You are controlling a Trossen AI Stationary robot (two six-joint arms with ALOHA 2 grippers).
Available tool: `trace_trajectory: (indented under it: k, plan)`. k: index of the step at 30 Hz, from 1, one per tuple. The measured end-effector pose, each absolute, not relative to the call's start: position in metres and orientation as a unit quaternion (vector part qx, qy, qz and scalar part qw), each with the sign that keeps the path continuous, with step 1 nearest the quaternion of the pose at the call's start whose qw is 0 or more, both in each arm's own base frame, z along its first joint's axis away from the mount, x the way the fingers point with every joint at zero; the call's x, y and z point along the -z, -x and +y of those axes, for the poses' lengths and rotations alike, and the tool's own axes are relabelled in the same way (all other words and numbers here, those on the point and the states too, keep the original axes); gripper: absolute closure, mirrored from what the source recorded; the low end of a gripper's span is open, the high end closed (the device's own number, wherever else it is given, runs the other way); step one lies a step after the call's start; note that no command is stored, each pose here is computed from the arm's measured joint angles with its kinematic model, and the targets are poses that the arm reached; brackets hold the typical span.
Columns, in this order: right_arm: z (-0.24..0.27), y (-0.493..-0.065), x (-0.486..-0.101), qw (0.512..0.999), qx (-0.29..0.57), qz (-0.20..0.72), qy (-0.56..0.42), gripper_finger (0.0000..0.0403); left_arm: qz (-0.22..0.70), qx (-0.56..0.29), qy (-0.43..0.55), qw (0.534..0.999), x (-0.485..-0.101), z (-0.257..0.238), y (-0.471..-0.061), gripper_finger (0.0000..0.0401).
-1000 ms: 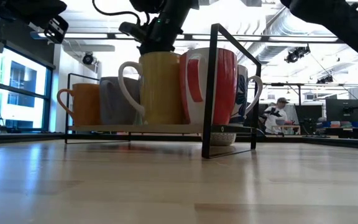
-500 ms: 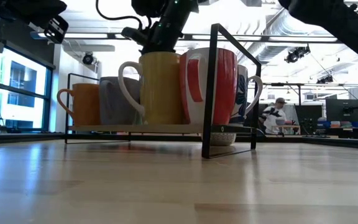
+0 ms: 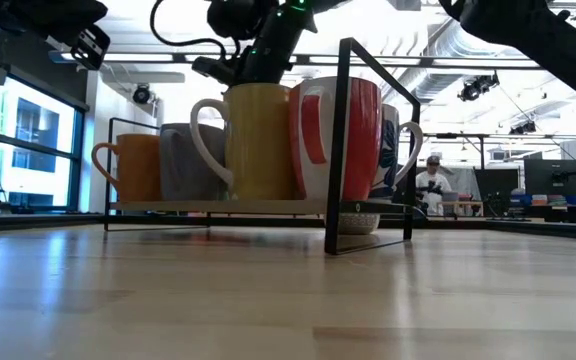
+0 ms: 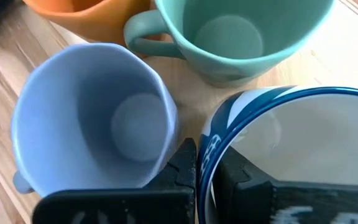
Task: Place coffee mugs
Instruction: Put the blue patterned mug on the shelf
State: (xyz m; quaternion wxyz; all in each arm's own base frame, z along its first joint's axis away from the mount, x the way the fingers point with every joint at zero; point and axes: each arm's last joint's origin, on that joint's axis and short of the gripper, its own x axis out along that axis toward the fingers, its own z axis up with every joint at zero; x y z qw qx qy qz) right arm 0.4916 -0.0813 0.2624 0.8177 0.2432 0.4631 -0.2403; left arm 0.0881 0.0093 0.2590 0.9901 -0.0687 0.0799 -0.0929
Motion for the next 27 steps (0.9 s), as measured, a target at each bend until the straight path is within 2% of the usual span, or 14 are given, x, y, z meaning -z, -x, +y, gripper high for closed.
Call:
trace_trajectory:
  k: [27]
  plan:
    - [-0.0808, -0.4897, -0.2608, 0.811, 0.234, 0.476, -0.245, 0.0402, 0.080, 0.093, 0.068, 0.990, -0.2589, 0.0093, -0.0881, 0.0401]
